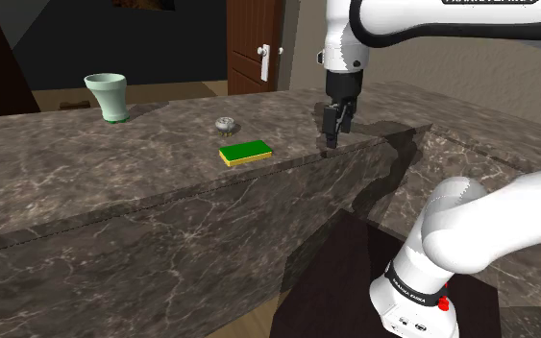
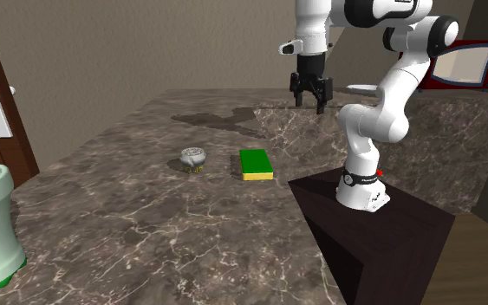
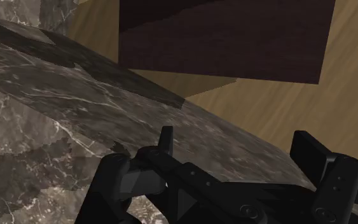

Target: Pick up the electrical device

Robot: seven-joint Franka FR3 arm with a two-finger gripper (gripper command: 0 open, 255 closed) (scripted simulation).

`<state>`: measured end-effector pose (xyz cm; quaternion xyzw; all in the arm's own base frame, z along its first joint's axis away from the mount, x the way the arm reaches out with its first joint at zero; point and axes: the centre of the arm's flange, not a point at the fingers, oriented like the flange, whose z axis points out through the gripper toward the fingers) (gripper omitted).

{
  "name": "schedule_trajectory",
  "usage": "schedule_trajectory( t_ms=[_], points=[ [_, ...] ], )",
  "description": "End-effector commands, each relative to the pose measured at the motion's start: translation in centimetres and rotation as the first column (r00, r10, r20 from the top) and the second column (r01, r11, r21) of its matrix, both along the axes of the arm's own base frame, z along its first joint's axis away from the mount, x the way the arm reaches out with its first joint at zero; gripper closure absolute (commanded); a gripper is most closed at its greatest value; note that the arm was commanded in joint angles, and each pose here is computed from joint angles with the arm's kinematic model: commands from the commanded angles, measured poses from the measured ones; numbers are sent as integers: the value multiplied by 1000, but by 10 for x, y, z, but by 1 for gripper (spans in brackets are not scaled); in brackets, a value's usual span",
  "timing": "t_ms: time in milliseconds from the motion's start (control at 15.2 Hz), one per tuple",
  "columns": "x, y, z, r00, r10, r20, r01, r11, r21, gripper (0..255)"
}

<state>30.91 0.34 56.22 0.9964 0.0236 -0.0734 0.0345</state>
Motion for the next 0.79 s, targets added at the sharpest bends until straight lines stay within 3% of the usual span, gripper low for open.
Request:
schedule_trajectory(
  t_ms=[0,726],
  points=[
    [0,0,0,1000,0,0,0,1000,0,0],
    [135,-1,-21,998,30,55,-32,999,30,0]
  ],
)
